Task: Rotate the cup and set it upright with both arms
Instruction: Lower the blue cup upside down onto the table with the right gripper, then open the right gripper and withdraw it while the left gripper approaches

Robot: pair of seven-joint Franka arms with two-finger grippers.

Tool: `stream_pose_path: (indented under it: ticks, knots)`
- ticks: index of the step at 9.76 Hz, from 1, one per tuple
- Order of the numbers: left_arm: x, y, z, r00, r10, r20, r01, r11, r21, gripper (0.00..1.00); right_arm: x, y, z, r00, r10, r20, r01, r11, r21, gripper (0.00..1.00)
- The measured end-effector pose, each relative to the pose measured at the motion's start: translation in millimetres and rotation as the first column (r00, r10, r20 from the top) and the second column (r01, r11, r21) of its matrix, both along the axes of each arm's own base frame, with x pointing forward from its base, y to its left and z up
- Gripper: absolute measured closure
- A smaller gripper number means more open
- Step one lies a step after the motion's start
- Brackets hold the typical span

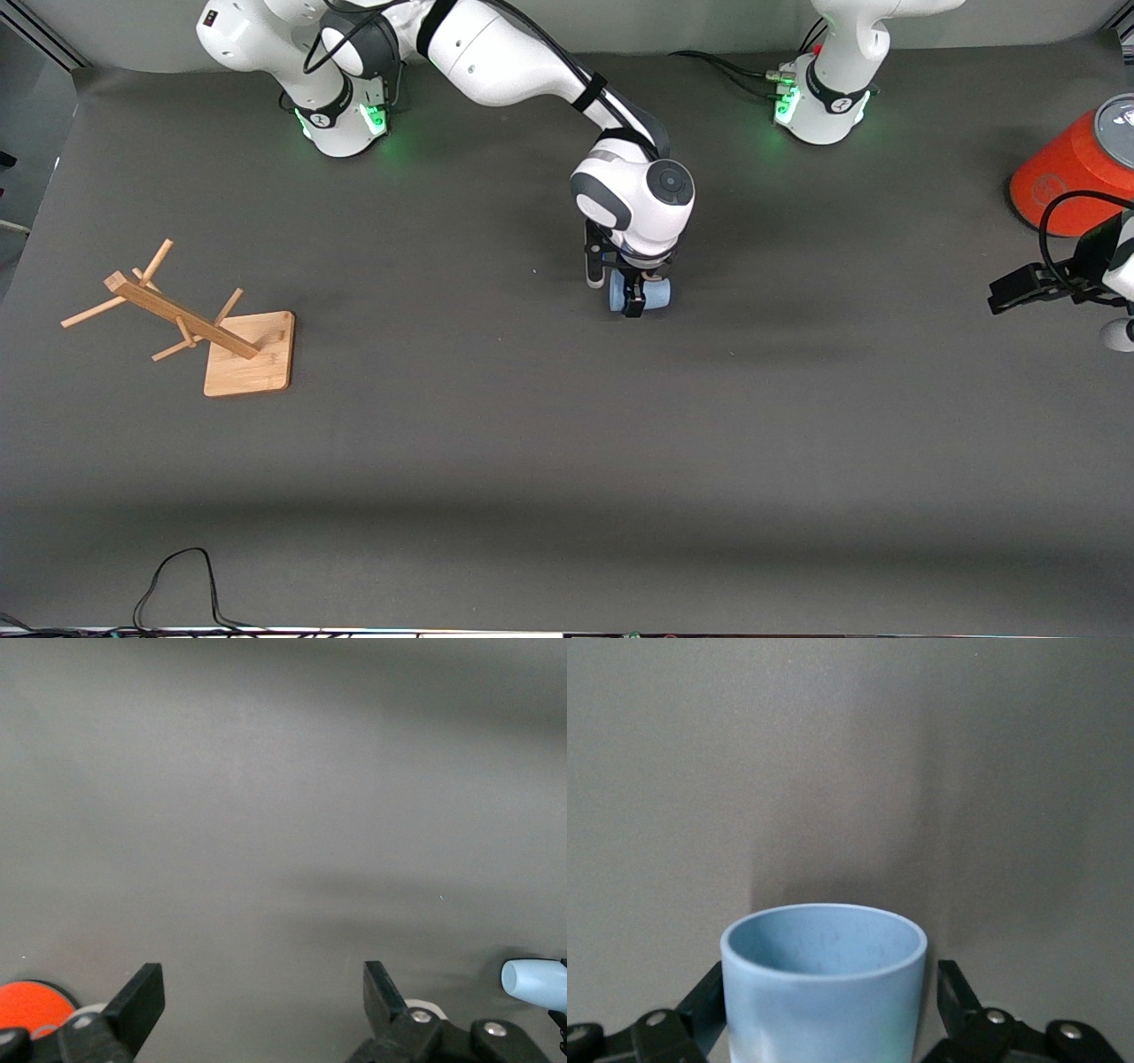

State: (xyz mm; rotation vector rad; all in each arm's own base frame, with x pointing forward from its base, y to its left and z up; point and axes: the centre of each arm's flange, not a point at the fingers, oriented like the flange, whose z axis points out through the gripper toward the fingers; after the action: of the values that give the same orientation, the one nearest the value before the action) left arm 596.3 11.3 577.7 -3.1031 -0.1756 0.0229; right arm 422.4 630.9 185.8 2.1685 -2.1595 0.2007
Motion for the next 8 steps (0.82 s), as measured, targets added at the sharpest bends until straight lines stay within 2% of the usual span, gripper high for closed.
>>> stream_pose_path:
  ticks: [4, 6, 8]
  knots:
    - [0.1, -0.1, 0.2, 1.000, 0.000, 0.000, 0.000, 1.000, 0.000, 0.00, 5.3, 6.2, 30.6, 1.000, -0.001, 0.020, 0.001, 1.000, 0.025, 0.00]
    - [0.7, -1.3, -1.1, 1.000, -0.002, -0.002, 0.002, 1.000, 0.000, 0.00, 6.3, 0.9, 82.2, 1.000, -0.007, -0.004, 0.007, 1.000, 0.006, 0.00]
    - [2.5, -2.7, -4.5, 1.000, -0.005, -0.007, 0.005, 1.000, 0.000, 0.00, 10.1, -16.4, 150.4, 0.998, 0.033, -0.044, -0.034, 0.999, -0.014, 0.00]
